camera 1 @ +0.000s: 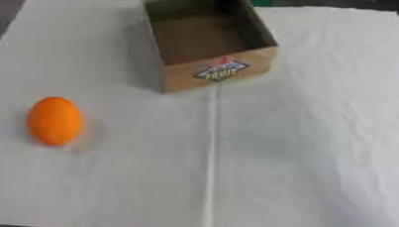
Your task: Pick up objects on the table and place them in the box.
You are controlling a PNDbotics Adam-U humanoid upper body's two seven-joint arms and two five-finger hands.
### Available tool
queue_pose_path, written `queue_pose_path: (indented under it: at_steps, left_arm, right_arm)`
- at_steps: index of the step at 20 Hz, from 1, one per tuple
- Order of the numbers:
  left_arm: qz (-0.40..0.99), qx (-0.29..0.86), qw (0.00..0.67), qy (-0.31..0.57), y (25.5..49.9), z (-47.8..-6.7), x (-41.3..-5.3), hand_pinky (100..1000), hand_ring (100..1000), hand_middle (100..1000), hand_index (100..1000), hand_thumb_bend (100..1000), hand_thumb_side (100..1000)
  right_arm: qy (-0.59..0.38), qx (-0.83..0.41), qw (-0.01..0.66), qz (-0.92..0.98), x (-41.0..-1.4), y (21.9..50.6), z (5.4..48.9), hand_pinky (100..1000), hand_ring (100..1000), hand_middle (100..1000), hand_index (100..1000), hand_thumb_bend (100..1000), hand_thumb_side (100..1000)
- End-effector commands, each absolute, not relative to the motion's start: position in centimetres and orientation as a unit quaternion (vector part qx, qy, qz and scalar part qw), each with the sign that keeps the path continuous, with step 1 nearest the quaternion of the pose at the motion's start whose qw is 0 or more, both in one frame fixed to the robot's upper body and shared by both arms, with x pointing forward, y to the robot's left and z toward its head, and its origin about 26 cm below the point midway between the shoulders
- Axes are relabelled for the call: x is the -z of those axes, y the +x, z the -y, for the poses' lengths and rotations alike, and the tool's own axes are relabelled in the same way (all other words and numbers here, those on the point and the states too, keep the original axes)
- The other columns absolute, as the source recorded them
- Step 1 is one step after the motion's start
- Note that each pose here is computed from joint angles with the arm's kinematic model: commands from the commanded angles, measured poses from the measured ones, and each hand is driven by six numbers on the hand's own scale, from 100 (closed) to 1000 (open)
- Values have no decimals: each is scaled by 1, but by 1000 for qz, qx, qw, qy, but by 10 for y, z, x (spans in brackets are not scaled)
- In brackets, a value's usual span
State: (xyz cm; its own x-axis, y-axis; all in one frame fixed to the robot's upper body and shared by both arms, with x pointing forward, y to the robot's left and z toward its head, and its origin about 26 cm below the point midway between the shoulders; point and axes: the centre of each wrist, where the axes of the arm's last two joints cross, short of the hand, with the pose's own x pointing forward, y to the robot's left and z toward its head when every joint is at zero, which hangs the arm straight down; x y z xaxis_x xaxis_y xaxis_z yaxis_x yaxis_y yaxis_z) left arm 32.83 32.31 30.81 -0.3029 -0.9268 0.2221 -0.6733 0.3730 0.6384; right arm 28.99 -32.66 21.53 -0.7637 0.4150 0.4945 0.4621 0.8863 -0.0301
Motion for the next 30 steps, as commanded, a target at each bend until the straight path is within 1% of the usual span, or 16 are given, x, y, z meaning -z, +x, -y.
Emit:
queue_pose_path:
  at_steps: [1, 2, 3, 8, 12, 15, 20, 22, 28, 30]
  left_arm:
    - [733, 282, 276, 553, 328, -327, -316, 573, 778, 757, 954, 780, 1000]
    - [724, 301, 278, 555, 331, -326, -312, 572, 778, 759, 952, 864, 1000]
    - [716, 316, 281, 555, 335, -325, -308, 572, 782, 766, 950, 1000, 995]
    - [675, 398, 294, 547, 350, -320, -282, 584, 816, 815, 956, 1000, 1000]
    - [642, 469, 307, 524, 355, -320, -257, 594, 826, 827, 965, 1000, 995]
    - [615, 516, 316, 505, 358, -322, -241, 591, 821, 822, 970, 1000, 953]
    - [595, 560, 336, 469, 358, -321, -229, 595, 818, 822, 984, 1000, 839]
    - [589, 575, 347, 449, 356, -321, -224, 601, 817, 827, 1000, 1000, 814]
    - [575, 614, 370, 394, 348, -322, -219, 588, 784, 790, 994, 1000, 822]
    - [572, 623, 371, 383, 346, -320, -222, 581, 771, 772, 977, 1000, 801]
  right_arm:
    - [-234, 30, 239, 942, -225, 288, 327, 791, 819, 747, 842, 100, 1000]
    - [-232, 29, 240, 942, -225, 288, 327, 791, 819, 746, 842, 100, 1000]
    - [-231, 29, 240, 942, -225, 288, 326, 791, 819, 746, 842, 100, 1000]
    - [-230, 28, 242, 942, -225, 288, 326, 791, 820, 746, 842, 100, 1000]
    - [-229, 26, 243, 942, -224, 288, 326, 792, 821, 745, 842, 100, 1000]
    - [-229, 25, 245, 942, -224, 288, 326, 793, 821, 745, 842, 100, 1000]
    - [-229, 25, 246, 942, -223, 288, 326, 794, 822, 743, 841, 100, 1000]
    - [-229, 25, 247, 941, -223, 288, 325, 794, 822, 743, 840, 100, 1000]
    - [-227, 25, 248, 941, -223, 288, 325, 796, 823, 742, 839, 100, 1000]
    - [-227, 25, 249, 941, -223, 288, 325, 796, 823, 741, 839, 100, 1000]
